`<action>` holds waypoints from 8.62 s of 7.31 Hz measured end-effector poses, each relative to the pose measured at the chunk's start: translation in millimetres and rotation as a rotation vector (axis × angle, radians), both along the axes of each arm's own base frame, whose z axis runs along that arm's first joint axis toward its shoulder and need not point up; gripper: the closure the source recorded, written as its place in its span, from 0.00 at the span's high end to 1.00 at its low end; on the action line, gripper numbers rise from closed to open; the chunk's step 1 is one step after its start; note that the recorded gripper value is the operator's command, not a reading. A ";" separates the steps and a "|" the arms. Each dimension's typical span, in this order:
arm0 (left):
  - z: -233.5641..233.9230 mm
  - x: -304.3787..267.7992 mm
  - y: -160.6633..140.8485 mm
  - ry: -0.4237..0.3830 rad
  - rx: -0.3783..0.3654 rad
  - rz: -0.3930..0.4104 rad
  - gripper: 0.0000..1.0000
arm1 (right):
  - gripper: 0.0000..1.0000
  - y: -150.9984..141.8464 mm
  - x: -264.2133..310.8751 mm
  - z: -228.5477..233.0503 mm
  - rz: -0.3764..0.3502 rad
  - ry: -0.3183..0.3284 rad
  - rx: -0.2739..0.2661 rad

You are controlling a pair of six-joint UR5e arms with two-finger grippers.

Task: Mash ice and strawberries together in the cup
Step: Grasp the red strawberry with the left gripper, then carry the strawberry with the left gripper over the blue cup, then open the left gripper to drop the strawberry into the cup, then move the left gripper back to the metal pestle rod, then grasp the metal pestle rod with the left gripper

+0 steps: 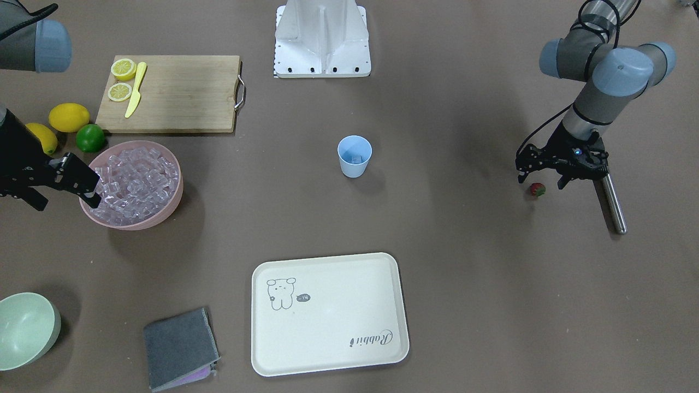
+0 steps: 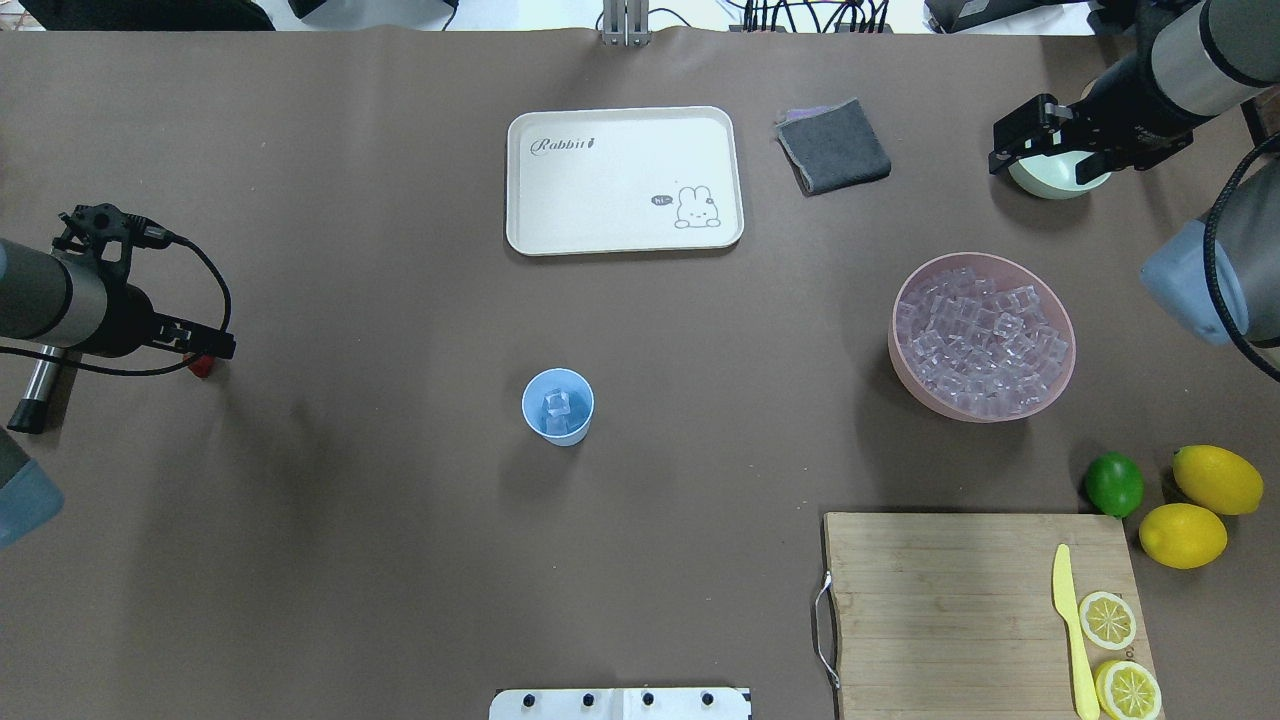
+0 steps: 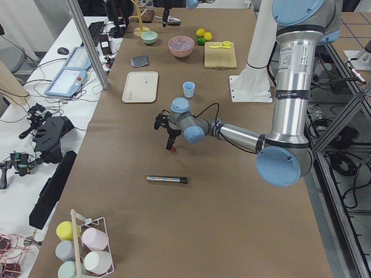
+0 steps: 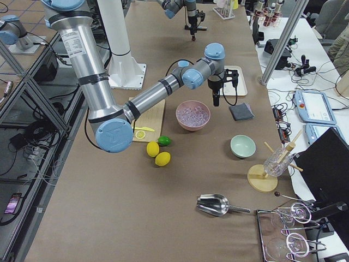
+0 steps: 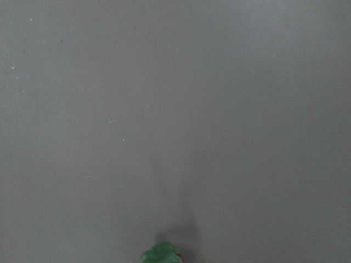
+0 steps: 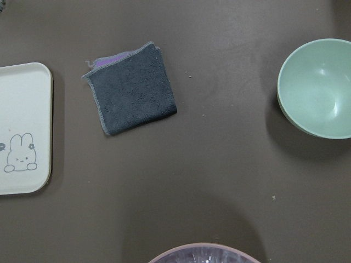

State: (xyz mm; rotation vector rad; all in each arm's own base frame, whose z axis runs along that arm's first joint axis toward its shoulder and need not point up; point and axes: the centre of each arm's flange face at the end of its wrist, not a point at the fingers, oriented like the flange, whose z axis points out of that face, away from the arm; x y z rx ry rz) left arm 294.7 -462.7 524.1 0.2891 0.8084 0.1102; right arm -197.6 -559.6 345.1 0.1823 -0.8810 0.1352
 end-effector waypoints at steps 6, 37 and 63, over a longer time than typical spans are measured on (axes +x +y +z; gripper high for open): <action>19.8 5.9 5.2 -0.004 0.001 0.016 0.30 | 1.00 -1.0 5.5 3.3 0.010 0.004 -0.004; -132.3 -111.7 -44.1 -0.088 0.013 -0.019 0.97 | 1.00 1.6 5.4 10.9 0.004 0.007 -0.008; 154.4 -105.1 -78.6 -0.069 -0.148 0.018 0.00 | 1.00 17.9 -0.6 -27.6 0.007 -0.008 0.073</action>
